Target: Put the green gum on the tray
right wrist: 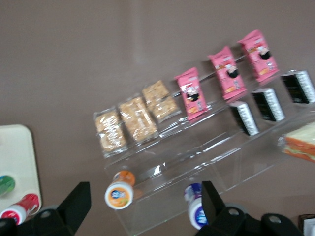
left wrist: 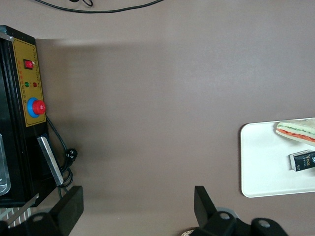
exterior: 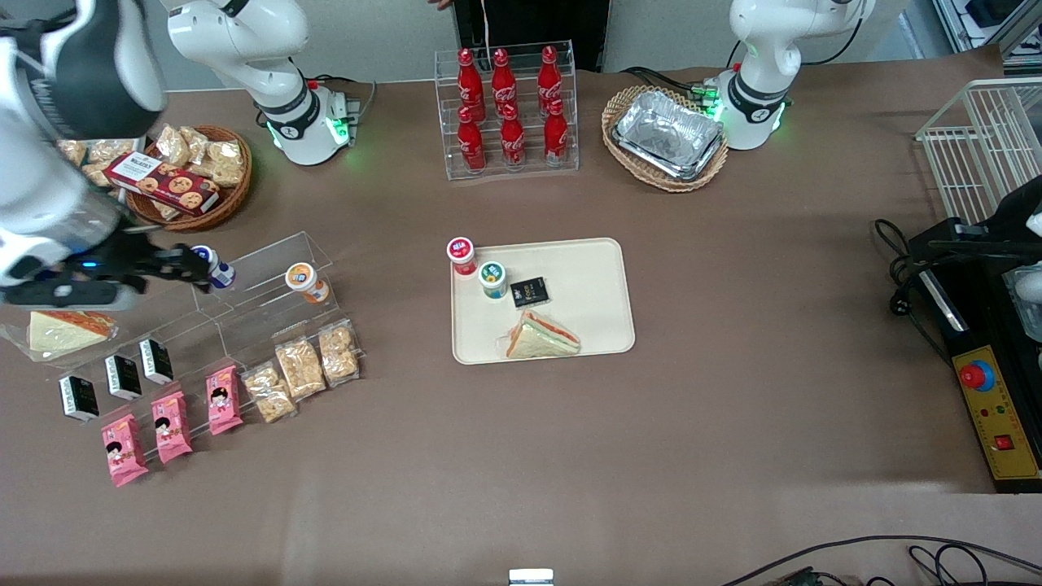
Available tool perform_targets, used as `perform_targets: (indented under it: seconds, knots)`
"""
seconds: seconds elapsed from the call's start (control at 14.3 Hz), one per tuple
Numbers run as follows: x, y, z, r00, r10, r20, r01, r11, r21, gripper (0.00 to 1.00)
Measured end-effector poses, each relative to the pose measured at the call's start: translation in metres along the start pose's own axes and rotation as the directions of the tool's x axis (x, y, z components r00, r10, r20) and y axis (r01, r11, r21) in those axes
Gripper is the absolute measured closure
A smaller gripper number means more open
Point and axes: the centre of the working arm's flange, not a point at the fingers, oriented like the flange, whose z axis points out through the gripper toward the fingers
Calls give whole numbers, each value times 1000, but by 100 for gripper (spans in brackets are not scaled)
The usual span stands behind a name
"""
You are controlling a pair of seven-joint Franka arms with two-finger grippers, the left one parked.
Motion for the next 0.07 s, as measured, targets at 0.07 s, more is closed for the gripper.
perform_targets:
  seconds: [0.07]
  knots:
    - [2, 14, -5, 1000, 18, -9, -18, 1000, 0, 0]
